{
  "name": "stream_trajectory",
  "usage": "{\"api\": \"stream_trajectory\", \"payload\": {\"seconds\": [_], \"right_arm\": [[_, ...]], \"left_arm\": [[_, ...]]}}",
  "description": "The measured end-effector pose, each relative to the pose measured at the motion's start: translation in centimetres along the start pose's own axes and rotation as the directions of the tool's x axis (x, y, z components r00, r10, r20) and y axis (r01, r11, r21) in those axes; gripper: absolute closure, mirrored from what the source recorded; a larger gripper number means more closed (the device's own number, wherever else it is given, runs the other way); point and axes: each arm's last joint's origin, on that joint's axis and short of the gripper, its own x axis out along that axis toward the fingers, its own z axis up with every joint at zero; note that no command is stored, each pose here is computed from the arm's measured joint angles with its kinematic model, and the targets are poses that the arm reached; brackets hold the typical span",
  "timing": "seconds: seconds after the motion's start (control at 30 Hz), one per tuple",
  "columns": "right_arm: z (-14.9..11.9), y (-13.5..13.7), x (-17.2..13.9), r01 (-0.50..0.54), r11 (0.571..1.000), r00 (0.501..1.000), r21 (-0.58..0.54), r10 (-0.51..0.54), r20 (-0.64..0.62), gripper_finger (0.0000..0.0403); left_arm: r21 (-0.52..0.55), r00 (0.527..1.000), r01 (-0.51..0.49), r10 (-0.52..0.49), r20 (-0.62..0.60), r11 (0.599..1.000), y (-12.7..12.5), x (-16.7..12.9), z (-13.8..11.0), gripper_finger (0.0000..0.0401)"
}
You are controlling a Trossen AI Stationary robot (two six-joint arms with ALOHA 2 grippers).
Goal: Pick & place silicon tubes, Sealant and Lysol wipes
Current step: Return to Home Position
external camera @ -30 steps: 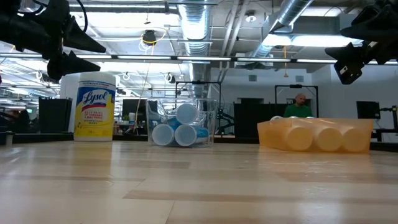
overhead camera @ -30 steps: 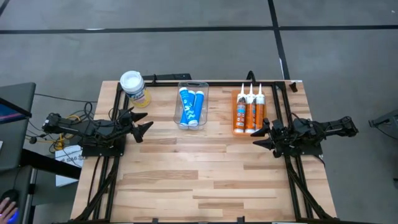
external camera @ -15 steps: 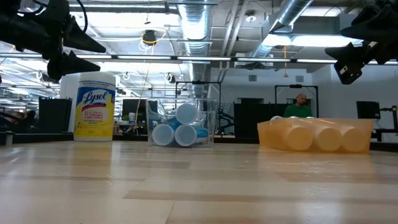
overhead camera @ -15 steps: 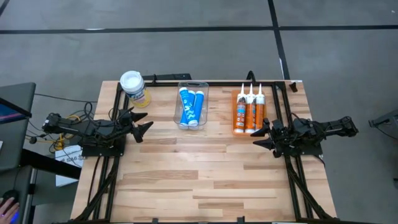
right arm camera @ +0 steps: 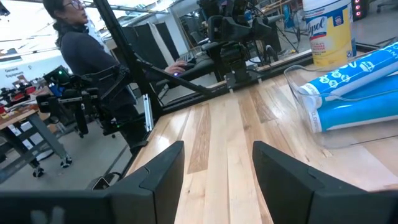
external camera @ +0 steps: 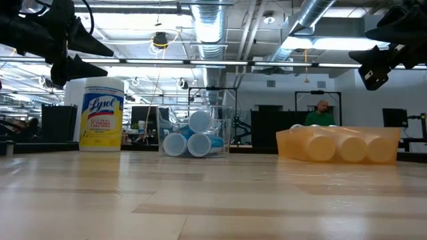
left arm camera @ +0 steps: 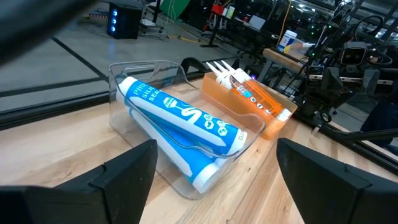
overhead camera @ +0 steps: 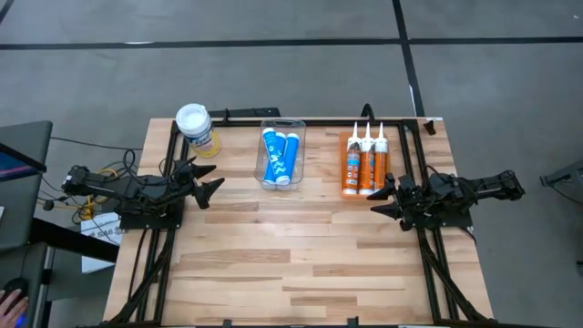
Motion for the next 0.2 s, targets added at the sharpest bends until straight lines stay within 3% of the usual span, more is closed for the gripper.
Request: {"api": "stream_trajectory", "payload": {"seconds": [0.2], "right_arm": [[0.00, 0.00, 0.00, 0.000, 1.000, 1.000, 0.000, 0.000, 0.000, 0.0223]], "left_arm": [[0.000, 1.000, 0.000, 0.000, 0.000, 1.000, 0.00, 0.00, 0.00, 0.0080]]}}
